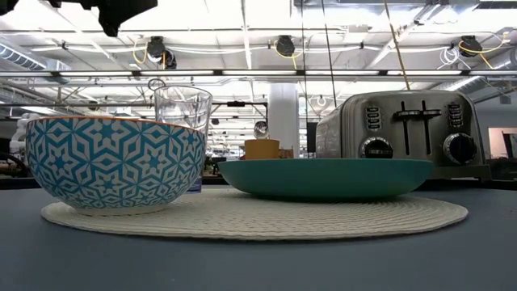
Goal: Arrange a breakfast setting
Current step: Pour the cereal into the orange patterned bowl
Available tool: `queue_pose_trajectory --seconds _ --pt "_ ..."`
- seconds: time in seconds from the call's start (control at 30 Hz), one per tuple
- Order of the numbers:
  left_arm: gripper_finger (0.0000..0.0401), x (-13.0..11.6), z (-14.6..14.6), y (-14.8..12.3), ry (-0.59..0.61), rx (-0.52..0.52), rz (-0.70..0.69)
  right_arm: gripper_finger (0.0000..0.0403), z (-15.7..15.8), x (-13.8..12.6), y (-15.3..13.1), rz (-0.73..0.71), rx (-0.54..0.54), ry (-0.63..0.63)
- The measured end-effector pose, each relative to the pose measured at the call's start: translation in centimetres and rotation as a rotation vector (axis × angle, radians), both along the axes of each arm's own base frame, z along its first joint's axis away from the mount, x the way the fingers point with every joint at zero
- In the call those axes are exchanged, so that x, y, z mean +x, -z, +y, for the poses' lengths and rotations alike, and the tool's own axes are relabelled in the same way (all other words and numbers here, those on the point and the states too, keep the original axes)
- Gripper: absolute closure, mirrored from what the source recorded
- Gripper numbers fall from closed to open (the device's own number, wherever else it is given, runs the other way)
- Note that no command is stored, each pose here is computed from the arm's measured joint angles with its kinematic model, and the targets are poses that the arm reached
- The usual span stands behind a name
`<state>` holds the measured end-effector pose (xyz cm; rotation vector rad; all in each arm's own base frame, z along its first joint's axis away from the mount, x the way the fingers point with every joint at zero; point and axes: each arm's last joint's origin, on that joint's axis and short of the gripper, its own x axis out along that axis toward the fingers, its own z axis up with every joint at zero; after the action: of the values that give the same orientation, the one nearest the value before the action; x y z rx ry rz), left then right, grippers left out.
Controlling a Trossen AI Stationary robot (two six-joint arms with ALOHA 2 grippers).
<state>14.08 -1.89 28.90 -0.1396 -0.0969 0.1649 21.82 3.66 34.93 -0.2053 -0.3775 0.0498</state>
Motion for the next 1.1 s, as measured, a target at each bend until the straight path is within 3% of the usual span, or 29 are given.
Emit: queue_pose_trajectory --seconds 0.17,0.3,0.53,0.77,1.1 --pt "0.0033 0.6 -0.1 0.4 -0.005 0.003 0.031 0.0186 0.0 0.0 0.0 0.000 0.000 0.000" --pt "0.0007 1.1 -0.2 0.8 -0.004 -0.010 0.056 0.0186 0.0 0.0 0.0 0.000 0.000 0.000" --pt "0.0004 2.4 -0.5 1.0 -0.002 -0.068 0.034 0.0186 0.0 0.0 0.0 0.004 -0.001 0.000" --pt "0.0004 4.8 -1.0 1.1 -0.010 0.013 -0.047 0.0186 0.0 0.0 0.0 0.004 -0.001 0.000" --pt "0.0004 7.3 -1.1 1.1 -0.040 0.044 -0.210 0.0186 0.0 0.0 0.0 0.003 -0.001 0.000"
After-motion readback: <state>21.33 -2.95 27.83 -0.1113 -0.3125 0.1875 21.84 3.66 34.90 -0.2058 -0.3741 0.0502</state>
